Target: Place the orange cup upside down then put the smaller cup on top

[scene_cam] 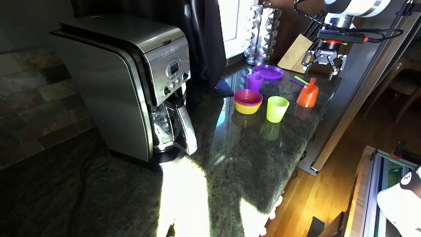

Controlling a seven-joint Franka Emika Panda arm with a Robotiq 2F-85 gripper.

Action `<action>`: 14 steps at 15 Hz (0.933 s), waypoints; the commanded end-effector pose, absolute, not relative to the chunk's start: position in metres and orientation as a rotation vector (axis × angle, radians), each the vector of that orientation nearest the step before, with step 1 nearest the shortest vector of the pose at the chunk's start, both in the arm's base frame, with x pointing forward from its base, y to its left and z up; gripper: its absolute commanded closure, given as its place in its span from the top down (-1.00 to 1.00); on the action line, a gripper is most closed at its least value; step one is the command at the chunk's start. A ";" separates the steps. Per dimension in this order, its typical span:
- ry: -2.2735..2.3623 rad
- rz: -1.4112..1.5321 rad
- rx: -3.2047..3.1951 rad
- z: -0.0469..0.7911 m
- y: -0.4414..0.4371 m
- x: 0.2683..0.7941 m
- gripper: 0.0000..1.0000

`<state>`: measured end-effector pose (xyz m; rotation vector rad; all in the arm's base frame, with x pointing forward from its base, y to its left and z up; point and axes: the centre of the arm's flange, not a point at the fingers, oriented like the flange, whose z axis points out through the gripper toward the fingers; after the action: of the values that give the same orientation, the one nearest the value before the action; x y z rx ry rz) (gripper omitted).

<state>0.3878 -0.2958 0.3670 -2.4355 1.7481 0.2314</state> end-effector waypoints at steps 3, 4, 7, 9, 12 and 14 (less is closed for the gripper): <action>1.387 0.310 -2.717 0.411 -0.274 0.355 1.00; 1.321 0.304 -2.760 0.417 -0.272 0.353 1.00; 1.102 0.260 -2.861 0.426 -0.264 0.354 1.00; 0.950 0.230 -2.916 0.431 -0.260 0.352 1.00; 0.719 0.201 -2.985 0.436 -0.258 0.347 1.00; 0.568 0.182 -3.039 0.438 -0.259 0.344 1.00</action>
<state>0.3603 -0.2632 0.4357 -2.9678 0.7804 0.2140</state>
